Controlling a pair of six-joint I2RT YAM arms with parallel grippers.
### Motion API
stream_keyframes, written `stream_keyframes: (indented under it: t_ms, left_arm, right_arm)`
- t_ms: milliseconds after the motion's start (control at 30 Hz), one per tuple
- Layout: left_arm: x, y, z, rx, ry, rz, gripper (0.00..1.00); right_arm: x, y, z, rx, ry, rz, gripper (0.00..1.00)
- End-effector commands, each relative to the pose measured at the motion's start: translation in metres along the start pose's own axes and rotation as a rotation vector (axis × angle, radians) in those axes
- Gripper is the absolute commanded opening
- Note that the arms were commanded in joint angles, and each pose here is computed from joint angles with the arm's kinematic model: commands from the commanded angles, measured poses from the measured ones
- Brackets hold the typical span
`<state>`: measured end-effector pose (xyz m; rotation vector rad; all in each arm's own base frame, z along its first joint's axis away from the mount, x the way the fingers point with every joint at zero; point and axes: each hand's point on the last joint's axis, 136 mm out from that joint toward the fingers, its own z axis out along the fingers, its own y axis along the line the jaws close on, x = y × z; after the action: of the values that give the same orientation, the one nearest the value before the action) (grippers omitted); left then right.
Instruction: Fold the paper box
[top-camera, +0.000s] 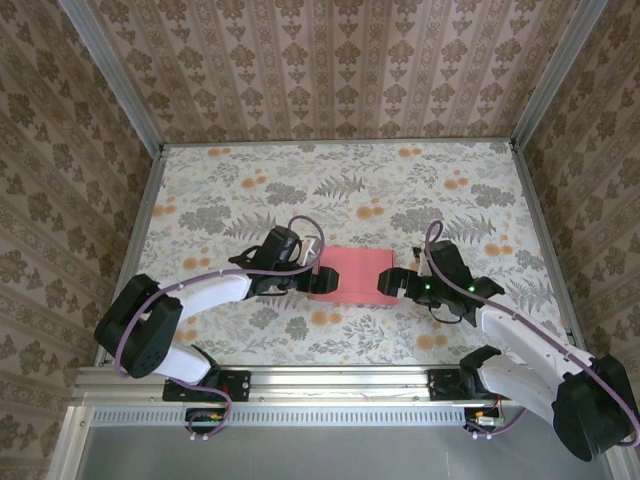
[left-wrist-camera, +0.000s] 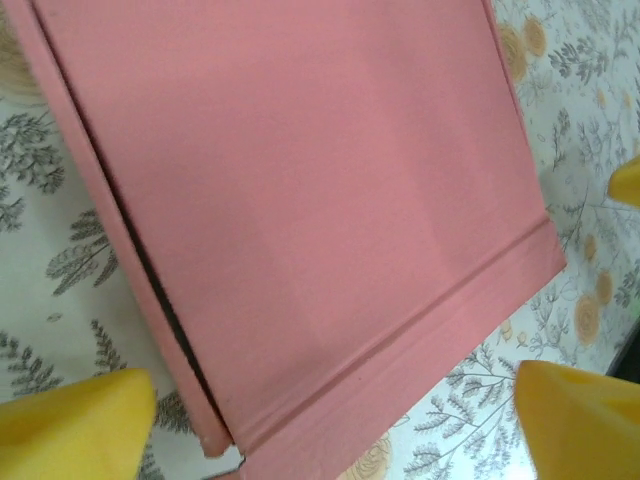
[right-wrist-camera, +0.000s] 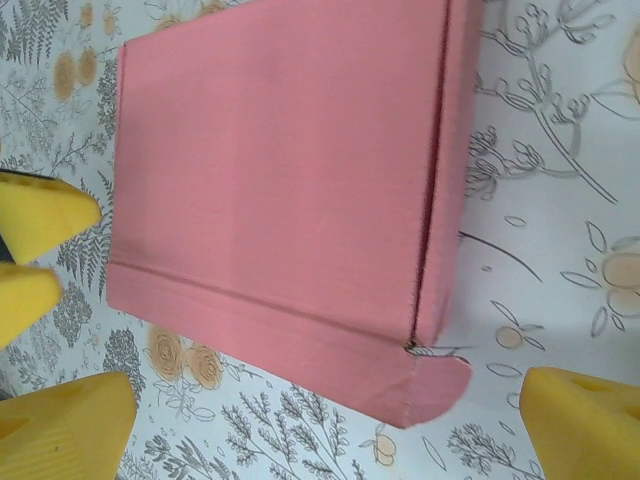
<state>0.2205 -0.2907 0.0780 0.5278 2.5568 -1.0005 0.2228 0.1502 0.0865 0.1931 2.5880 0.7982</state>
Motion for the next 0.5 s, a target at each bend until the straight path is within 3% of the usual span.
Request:
stream_keyframes:
  t_ms: [0, 467]
  left_arm:
    - [-0.009, -0.001, -0.012, -0.03, -0.017, 0.03, 1.0]
    - [-0.004, 0.001, 0.008, 0.019, 0.045, 0.014, 1.0]
  right_arm:
    - [0.017, -0.002, 0.002, -0.037, 0.068, 0.015, 1.0]
    - [0.007, 0.009, 0.026, -0.106, 0.088, 0.023, 1.0]
